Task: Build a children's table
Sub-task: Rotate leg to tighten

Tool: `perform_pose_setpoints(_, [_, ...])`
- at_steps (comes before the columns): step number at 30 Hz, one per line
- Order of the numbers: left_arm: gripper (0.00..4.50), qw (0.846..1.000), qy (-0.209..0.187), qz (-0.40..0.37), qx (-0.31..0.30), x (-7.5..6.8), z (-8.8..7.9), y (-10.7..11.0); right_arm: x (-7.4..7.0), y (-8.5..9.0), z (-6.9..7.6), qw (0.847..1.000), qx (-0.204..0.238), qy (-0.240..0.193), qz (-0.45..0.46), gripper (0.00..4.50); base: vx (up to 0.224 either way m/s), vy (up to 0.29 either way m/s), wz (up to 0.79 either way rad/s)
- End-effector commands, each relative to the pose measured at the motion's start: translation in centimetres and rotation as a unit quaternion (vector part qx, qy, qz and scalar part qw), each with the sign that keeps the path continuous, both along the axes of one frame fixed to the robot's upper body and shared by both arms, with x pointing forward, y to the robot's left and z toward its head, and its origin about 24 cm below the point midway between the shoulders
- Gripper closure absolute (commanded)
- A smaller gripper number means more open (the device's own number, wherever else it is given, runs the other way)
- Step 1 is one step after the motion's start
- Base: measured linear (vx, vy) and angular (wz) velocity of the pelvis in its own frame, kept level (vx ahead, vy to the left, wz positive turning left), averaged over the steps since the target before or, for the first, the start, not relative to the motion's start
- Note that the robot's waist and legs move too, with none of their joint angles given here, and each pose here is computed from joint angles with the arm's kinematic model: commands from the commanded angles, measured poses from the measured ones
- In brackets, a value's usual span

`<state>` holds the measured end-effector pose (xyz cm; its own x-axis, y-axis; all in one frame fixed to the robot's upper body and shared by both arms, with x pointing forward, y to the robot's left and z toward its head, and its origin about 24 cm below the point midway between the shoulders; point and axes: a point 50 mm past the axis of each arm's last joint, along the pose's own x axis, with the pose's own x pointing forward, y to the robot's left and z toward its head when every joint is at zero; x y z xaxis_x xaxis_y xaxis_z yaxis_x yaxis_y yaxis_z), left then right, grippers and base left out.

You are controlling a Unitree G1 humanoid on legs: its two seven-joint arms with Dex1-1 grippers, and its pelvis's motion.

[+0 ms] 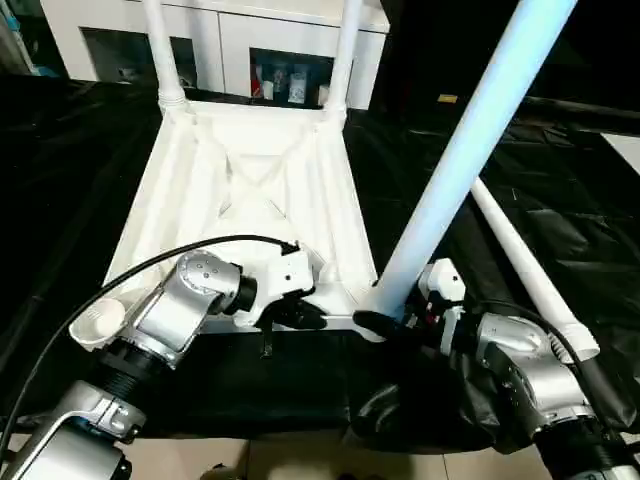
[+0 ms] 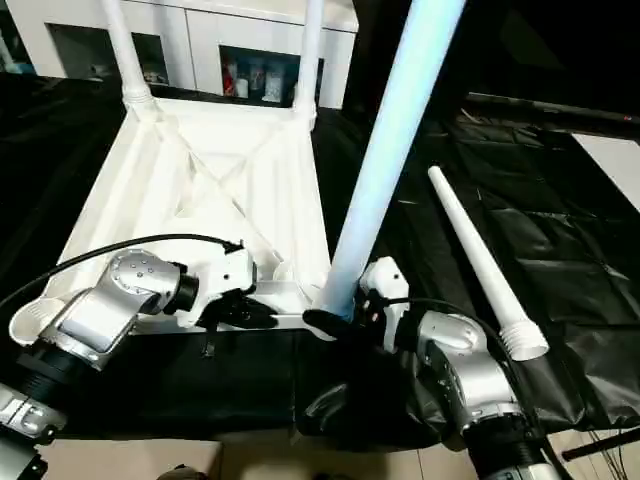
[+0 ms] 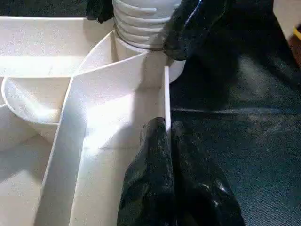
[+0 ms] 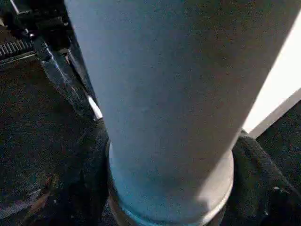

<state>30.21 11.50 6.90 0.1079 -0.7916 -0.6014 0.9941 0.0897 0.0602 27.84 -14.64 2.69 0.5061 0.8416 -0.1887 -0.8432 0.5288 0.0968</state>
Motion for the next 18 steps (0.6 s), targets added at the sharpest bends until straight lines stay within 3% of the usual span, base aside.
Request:
perform_pose_setpoints(1, [4.50,1.000,0.004,0.012,-0.020,0.1,-0.6,-1.9,0.7,-0.4,-1.2,0.995,-0.004,0.022,-0.096,1.71,0.000,0.000,0.00])
perform_pose_setpoints(3, [4.50,0.999,-0.005,0.043,-0.023,0.6,-0.8,-2.2,1.1,-0.4,-1.8,0.989,-0.010,0.029,-0.148,1.71,0.000,0.000,0.00])
perform_pose_setpoints(4, [4.50,0.995,-0.019,0.089,-0.026,1.4,-1.0,-3.0,1.9,-0.5,-2.4,0.971,0.003,0.057,-0.230,1.71,0.000,0.000,0.00])
perform_pose_setpoints(8, [4.50,0.990,-0.019,0.139,-0.032,2.1,-1.4,-4.1,2.6,-0.3,-2.7,0.954,0.017,0.083,-0.287,1.71,-0.013,0.001,0.00])
perform_pose_setpoints(9, [4.50,0.983,-0.017,0.178,-0.032,2.5,-1.6,-5.1,3.3,0.2,-2.7,0.943,0.023,0.087,-0.321,1.71,0.000,0.000,0.00])
perform_pose_setpoints(12, [4.50,0.978,-0.019,0.206,-0.031,2.8,-1.7,-6.0,4.1,0.8,-2.5,0.932,0.024,0.087,-0.352,1.71,0.000,0.000,0.00])
perform_pose_setpoints(13, [4.50,0.973,-0.021,0.227,-0.026,3.1,-1.8,-6.9,5.1,2.0,-2.3,0.922,0.013,0.085,-0.377,1.71,0.000,0.000,0.00])
perform_pose_setpoints(16, [4.50,0.971,-0.028,0.236,-0.024,3.3,-1.9,-7.3,5.6,2.9,-1.9,0.923,0.017,0.081,-0.376,1.71,0.000,0.000,0.00])
perform_pose_setpoints(18, [4.50,0.974,-0.034,0.223,-0.017,3.2,-1.8,-7.4,5.8,3.8,-1.3,0.934,0.040,0.073,-0.348,1.71,0.000,0.000,0.00])
